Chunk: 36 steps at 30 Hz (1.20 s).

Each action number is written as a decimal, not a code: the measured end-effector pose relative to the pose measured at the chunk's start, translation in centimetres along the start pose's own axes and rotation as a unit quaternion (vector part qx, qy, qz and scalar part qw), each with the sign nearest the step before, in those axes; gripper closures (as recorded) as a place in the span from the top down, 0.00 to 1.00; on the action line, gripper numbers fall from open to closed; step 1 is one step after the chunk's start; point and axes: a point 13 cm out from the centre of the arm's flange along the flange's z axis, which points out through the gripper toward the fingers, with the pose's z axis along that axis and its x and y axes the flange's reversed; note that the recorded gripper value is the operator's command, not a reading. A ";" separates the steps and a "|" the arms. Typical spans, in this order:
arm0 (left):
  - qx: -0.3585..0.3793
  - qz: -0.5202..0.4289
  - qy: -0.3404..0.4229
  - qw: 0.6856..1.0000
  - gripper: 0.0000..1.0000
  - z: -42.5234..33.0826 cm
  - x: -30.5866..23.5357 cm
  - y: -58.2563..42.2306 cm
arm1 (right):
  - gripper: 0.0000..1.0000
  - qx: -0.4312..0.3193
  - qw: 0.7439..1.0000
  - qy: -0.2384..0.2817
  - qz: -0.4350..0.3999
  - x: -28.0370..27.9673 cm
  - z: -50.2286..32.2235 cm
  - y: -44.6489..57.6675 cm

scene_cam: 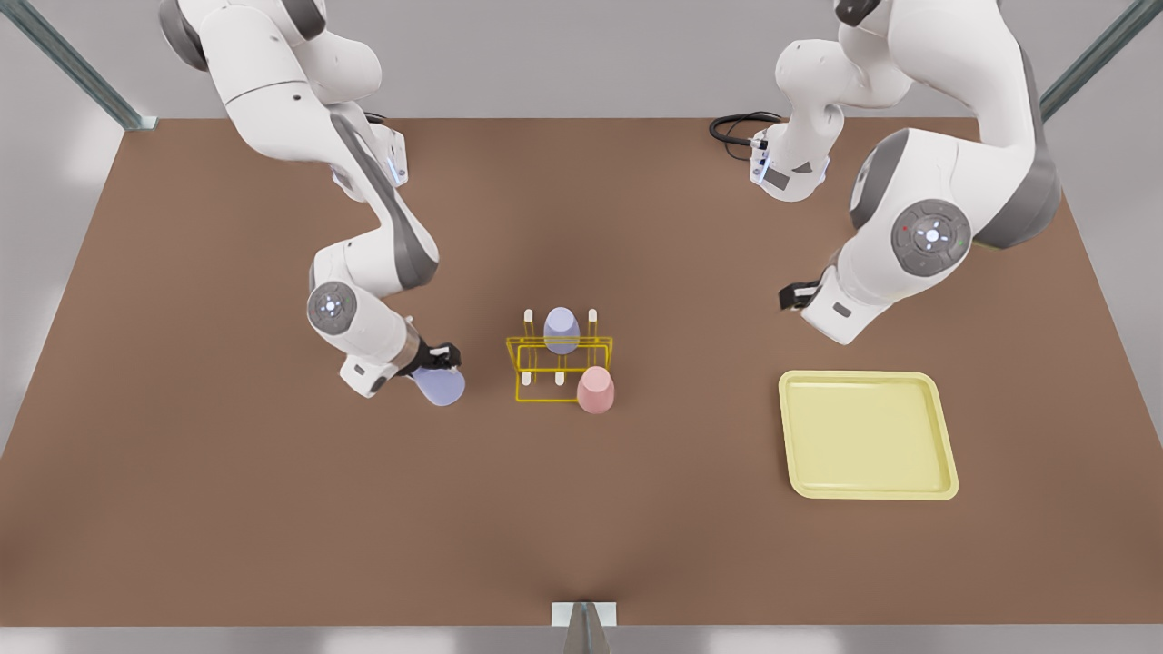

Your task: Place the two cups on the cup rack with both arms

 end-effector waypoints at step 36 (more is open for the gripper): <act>0.008 0.153 -0.001 0.988 1.00 -0.5 -0.4 1.8 | 1.00 -0.119 0.992 -0.020 -0.027 -4.4 -7.0 13.7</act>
